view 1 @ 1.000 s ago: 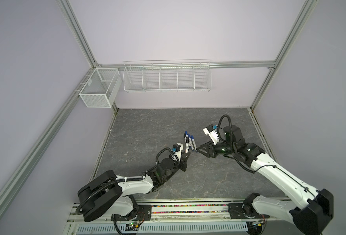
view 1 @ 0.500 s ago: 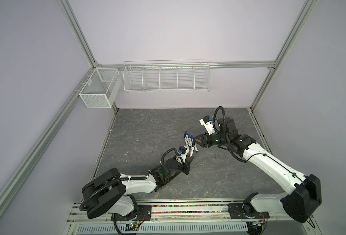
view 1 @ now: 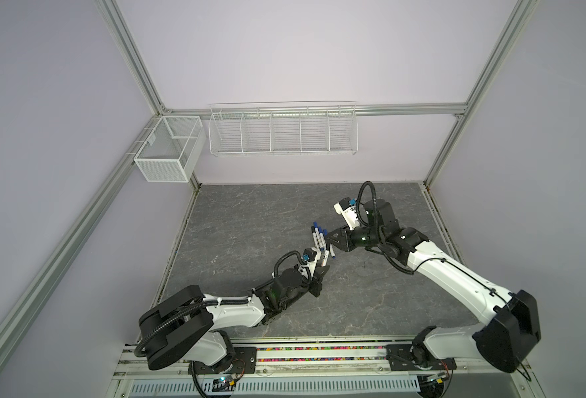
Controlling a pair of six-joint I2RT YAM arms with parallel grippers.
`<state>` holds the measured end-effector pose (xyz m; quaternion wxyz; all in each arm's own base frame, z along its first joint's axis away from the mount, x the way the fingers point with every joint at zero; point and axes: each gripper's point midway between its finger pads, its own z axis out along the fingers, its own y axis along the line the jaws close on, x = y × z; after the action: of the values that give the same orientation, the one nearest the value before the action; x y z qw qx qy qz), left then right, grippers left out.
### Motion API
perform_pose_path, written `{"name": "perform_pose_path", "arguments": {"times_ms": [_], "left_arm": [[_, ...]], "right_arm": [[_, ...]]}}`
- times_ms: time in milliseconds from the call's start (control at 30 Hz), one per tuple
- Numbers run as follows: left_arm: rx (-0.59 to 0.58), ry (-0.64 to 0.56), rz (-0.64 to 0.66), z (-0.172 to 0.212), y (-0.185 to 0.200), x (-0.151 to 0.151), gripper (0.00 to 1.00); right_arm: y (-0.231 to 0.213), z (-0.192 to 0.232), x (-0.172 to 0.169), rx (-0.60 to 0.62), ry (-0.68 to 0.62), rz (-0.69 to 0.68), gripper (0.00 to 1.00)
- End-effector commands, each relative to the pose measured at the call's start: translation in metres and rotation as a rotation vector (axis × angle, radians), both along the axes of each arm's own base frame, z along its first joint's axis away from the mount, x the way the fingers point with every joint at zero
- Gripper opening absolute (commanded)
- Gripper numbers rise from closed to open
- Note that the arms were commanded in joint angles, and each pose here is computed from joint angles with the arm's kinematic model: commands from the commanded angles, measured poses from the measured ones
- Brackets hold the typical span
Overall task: Insert the pens into the pen caps
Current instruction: 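Press the black cap down onto the marker with the right gripper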
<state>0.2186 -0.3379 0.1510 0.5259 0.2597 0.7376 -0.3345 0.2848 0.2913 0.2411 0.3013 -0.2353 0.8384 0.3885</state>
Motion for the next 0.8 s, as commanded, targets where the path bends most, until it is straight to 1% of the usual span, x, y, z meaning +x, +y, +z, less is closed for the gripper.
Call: {"name": "perform_pose_path", "arguments": {"times_ms": [0,167,367,600,767], "left_arm": [[-0.027,-0.028,-0.011,0.013,-0.007,0.001,0.0],[-0.033,-0.032,-0.004,0.015,-0.006,0.001,0.0],[-0.038,-0.031,-0.002,0.015,-0.006,0.001,0.0],[-0.04,-0.028,-0.002,0.016,-0.006,0.002,0.0],[-0.06,-0.032,0.01,0.02,-0.005,0.003,0.0]], "right_arm": [[0.004,-0.012,-0.011,-0.001,0.036,0.031,0.26],[0.001,-0.022,-0.022,-0.011,0.069,0.037,0.24],[-0.007,-0.032,-0.032,-0.031,0.093,0.034,0.17],[-0.002,-0.03,-0.042,-0.001,0.118,0.08,0.1],[0.002,-0.036,-0.056,-0.01,0.154,0.137,0.07]]}}
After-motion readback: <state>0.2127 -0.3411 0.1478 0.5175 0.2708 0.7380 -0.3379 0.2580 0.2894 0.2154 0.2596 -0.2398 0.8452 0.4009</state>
